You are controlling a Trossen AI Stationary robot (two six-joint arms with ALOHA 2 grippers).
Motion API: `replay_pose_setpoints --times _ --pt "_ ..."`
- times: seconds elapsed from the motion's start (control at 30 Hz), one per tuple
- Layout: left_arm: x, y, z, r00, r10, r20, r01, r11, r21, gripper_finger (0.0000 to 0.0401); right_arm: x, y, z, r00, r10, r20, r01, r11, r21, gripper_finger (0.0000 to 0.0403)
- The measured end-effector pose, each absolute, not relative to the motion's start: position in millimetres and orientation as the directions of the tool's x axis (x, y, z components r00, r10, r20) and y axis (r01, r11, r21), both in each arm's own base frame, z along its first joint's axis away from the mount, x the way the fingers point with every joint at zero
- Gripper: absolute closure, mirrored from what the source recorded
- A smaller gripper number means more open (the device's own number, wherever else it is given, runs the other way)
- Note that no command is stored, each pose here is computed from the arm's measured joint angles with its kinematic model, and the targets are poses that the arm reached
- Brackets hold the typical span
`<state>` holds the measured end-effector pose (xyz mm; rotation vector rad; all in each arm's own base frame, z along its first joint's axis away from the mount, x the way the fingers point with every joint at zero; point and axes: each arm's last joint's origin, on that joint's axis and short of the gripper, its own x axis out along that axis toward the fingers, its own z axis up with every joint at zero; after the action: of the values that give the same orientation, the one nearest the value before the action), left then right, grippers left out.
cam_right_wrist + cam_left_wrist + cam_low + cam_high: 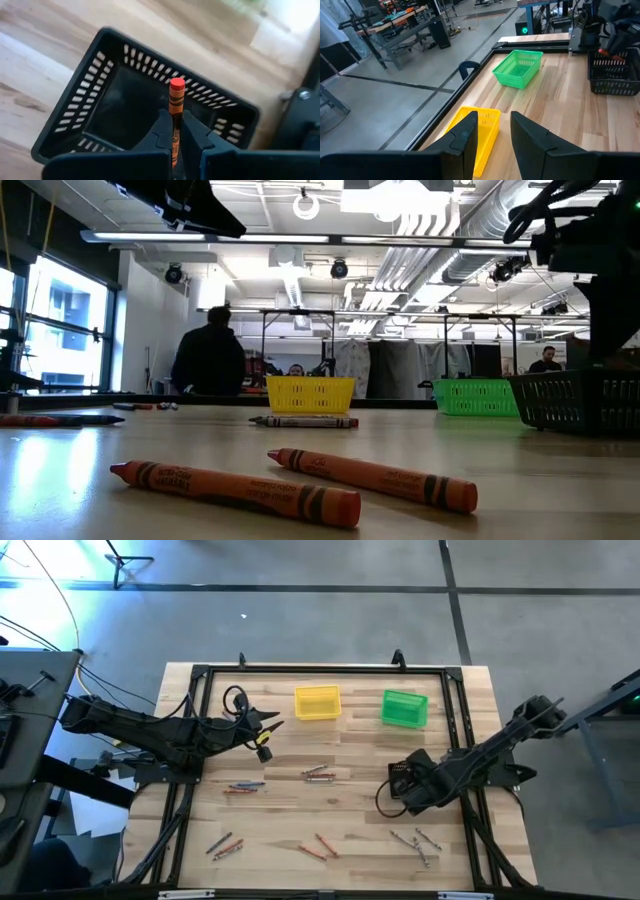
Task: Sort crayons
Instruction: Put the orange crayon into the black basket, then put the gray crayon into the green basket
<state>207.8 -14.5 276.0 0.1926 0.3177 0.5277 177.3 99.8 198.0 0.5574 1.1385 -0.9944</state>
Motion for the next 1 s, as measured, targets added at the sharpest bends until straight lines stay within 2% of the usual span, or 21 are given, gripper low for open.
replay_pose_setpoints --times 0.17,0.47,0.6,0.73,0.83,0.9,1.0 --pt "207.8 -14.5 276.0 0.817 0.521 -0.247 -0.462 0.848 0.261 0.03 177.6 100.2 197.9 0.084 -0.36 -0.929 0.871 0.48 -0.107 0.0395" --pt "207.8 -14.5 276.0 0.817 0.521 -0.247 -0.463 0.848 0.26 0.03 175.1 102.4 198.4 0.026 -0.265 -0.964 0.872 0.478 -0.107 0.0303" --pt "207.8 -14.5 276.0 0.817 0.521 -0.247 -0.463 0.848 0.259 0.03 175.8 103.5 212.7 0.06 -0.223 -0.973 0.879 0.474 -0.054 0.0283" --pt "207.8 -14.5 276.0 0.817 0.521 -0.247 -0.463 0.848 0.259 0.03 183.5 115.6 246.4 0.156 -0.1 -0.983 0.86 0.503 0.085 0.0285" --pt "207.7 -14.5 276.0 0.817 0.521 -0.247 -0.463 0.848 0.259 0.03 188.9 131.3 262.7 0.204 0.034 -0.978 0.853 0.485 0.195 0.0292" --pt "207.8 -14.5 276.0 0.817 0.521 -0.247 -0.463 0.848 0.259 0.03 190.4 142.3 262.4 0.17 0.123 -0.978 0.861 0.463 0.208 0.0297" --pt "207.7 -14.5 276.0 0.817 0.521 -0.247 -0.463 0.848 0.258 0.03 189.0 158.3 251.8 0.024 0.237 -0.971 0.88 0.455 0.133 0.0305"
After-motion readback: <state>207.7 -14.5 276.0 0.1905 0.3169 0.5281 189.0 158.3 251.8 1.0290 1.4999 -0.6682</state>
